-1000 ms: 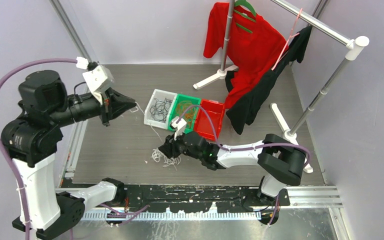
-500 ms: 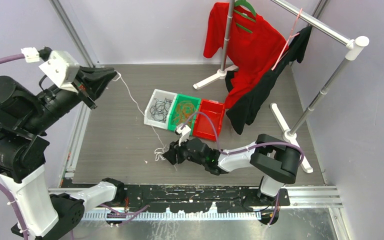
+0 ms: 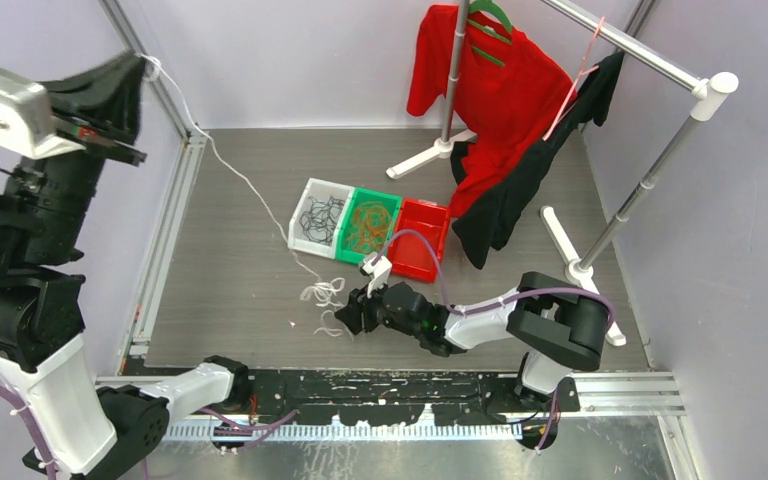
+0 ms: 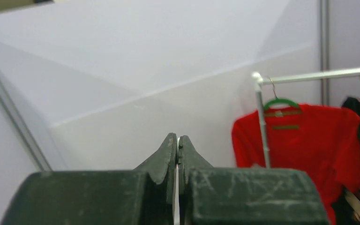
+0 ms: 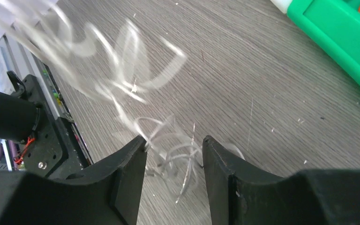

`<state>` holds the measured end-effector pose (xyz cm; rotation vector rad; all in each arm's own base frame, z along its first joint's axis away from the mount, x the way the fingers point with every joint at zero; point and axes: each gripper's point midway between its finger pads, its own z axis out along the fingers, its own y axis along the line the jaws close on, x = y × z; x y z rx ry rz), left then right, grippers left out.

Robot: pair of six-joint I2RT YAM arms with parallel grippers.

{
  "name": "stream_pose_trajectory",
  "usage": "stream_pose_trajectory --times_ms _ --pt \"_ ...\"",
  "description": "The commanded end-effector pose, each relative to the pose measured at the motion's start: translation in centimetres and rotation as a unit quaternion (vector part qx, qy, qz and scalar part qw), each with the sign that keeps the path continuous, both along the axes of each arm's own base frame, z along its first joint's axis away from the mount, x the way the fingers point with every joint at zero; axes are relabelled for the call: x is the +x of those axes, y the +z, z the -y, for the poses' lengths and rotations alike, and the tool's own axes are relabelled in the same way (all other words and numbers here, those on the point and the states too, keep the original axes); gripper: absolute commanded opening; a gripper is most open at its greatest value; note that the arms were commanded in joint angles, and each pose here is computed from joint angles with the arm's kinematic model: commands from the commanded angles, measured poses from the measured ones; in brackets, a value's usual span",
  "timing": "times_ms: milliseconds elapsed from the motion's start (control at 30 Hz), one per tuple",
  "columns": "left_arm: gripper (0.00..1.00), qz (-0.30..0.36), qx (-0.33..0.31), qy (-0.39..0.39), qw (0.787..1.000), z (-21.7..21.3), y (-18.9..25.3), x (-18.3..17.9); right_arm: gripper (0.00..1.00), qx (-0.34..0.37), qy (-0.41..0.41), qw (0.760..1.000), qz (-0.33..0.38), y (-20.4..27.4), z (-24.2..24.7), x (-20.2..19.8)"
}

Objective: Untangle the cables
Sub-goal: Untie the cable.

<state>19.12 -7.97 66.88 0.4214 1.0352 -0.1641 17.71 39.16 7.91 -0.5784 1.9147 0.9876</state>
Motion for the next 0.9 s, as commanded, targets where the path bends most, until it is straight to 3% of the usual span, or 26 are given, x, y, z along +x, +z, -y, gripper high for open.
stream_pose_trajectory --times_ms 0,167,300,700,867 --pt "0.0 0.162 -0.087 0.072 0.98 -4.3 8.2 -3.9 0.53 0.024 -0.011 0.999 0.021 1.9 0.1 0.3" --pt "0.0 0.207 -0.116 0.068 0.969 -4.9 10.5 -5.7 0.52 0.013 -0.016 1.0 0.019 1.3 0.6 0.4" --pt "0.0 0.187 -0.098 0.041 0.977 -3.7 9.8 -5.2 0.53 0.026 -0.015 0.999 0.026 2.6 0.7 0.3" --pt "0.0 0.132 -0.054 0.029 0.989 -2.0 5.7 -2.6 0.67 0.068 0.1 0.983 0.138 14.3 -5.3 -3.2" --pt "0.0 0.124 -0.045 0.015 0.991 -1.4 5.3 -2.6 0.72 0.099 0.128 0.974 0.157 17.1 -8.3 -4.1"
